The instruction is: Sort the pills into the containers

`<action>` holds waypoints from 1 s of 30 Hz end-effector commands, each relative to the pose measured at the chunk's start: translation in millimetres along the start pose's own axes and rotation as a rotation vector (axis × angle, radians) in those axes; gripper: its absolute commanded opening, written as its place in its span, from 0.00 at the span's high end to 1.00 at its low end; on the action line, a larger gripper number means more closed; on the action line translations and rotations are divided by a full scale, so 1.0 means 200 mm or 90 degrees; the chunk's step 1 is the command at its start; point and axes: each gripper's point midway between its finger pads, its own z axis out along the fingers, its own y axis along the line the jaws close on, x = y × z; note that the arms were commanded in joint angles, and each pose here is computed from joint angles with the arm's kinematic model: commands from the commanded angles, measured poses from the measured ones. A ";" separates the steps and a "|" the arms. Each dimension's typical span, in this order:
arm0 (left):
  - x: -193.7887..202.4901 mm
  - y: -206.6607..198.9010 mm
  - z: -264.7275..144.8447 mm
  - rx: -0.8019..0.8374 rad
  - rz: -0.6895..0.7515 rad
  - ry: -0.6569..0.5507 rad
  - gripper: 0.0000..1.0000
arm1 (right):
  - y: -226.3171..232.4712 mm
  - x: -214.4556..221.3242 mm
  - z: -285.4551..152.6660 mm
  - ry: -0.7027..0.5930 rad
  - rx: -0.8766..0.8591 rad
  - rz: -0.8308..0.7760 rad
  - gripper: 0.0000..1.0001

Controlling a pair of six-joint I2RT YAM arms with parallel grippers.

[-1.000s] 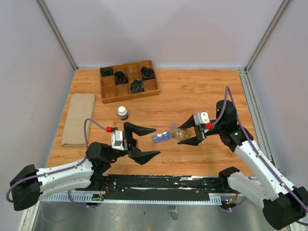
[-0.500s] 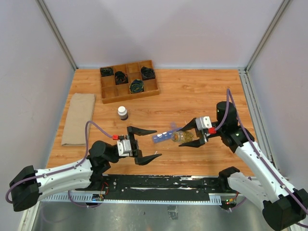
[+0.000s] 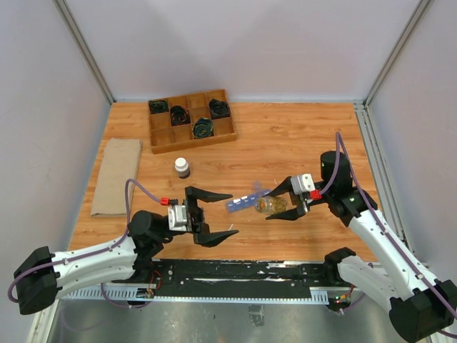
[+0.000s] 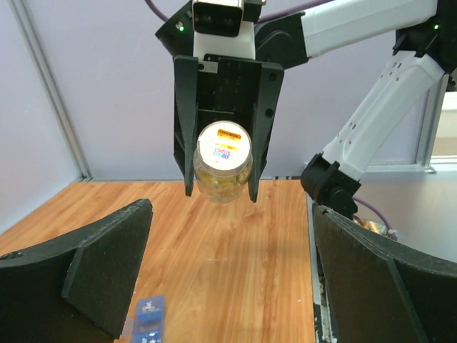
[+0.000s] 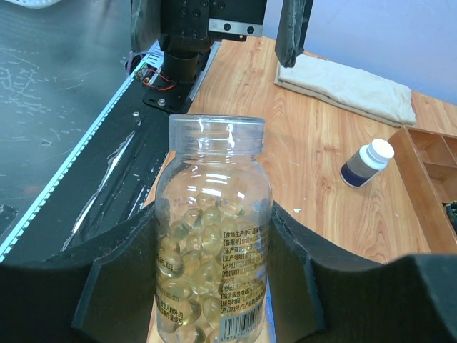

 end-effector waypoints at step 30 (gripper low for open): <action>-0.12 0.13 -0.02 -0.140 -0.166 -0.060 0.02 | -0.36 -0.24 -0.16 -0.054 0.217 0.135 0.99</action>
